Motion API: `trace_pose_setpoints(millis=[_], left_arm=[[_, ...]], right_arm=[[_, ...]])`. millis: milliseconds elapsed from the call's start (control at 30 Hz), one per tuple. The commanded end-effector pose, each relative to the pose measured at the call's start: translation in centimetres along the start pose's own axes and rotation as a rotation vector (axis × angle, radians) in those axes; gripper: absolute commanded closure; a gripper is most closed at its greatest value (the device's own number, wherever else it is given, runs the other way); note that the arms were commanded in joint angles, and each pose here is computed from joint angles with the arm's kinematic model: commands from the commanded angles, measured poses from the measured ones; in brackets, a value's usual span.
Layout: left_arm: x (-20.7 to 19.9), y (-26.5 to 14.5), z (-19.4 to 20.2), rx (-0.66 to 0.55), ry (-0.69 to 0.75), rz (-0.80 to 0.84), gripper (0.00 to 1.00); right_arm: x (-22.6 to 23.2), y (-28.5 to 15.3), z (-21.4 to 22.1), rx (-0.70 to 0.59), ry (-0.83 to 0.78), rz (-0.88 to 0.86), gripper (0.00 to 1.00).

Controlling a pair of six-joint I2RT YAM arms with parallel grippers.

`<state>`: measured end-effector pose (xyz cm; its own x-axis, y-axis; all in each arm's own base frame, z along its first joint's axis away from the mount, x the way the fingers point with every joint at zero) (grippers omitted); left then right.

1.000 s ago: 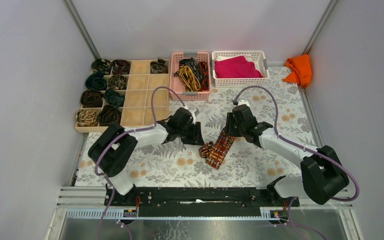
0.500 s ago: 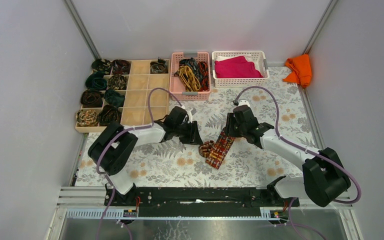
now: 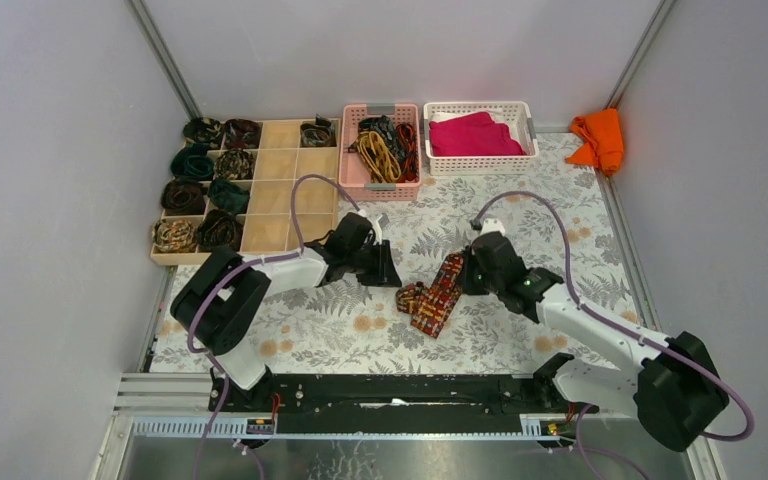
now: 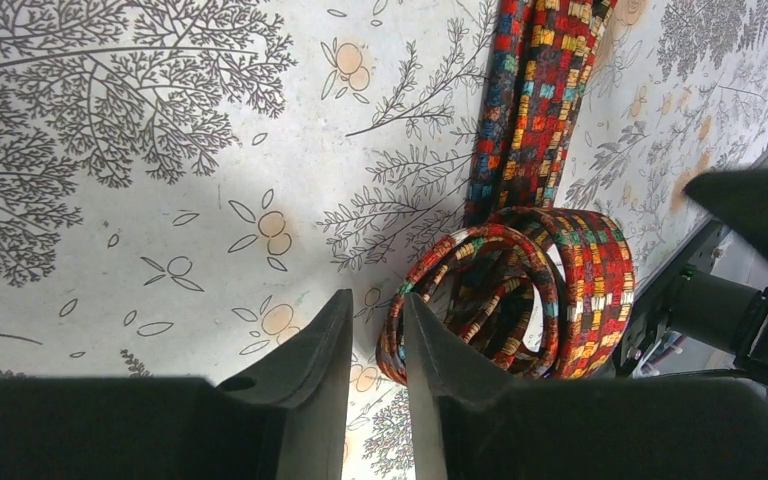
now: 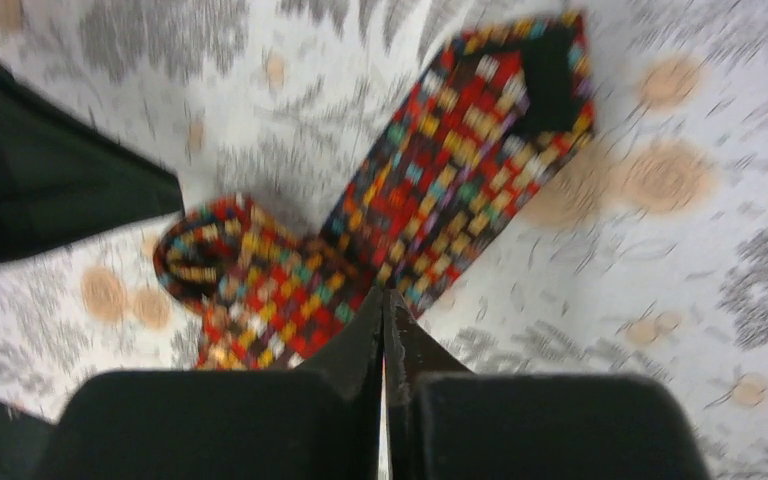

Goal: Roll the ties
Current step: Roll the tie at the center of the board.

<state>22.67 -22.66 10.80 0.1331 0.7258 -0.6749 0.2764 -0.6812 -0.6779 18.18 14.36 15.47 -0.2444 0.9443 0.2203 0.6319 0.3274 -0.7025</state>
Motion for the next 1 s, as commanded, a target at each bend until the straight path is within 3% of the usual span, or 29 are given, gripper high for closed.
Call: trace_pose_setpoints(millis=[0,367,967], left_arm=[[0.3,0.7,0.3,0.006,-0.018,0.033,0.70],[0.0,1.5,2.6,0.065,-0.016,0.023,0.76],[-1.7,3.4,4.5,0.121,-0.009,0.095,0.78]], right_arm=[[0.6,-1.1,3.7,0.095,-0.001,0.009,1.00],[1.5,-0.7,8.6,0.198,0.041,-0.039,1.00],[3.9,1.4,9.5,0.242,0.012,-0.112,1.00]])
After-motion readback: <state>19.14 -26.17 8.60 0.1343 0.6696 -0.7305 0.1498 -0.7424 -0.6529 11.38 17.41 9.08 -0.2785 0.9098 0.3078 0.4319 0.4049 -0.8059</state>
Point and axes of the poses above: each gripper's point midway between its finger pads, its own y axis out along the fingers, its own x axis along the line the jaws close on, z = x × y, the point moved 10 cm from there along -y, back along the fingers, and after that the axes turned 7 degrees about -y, right-handed, at the moved point
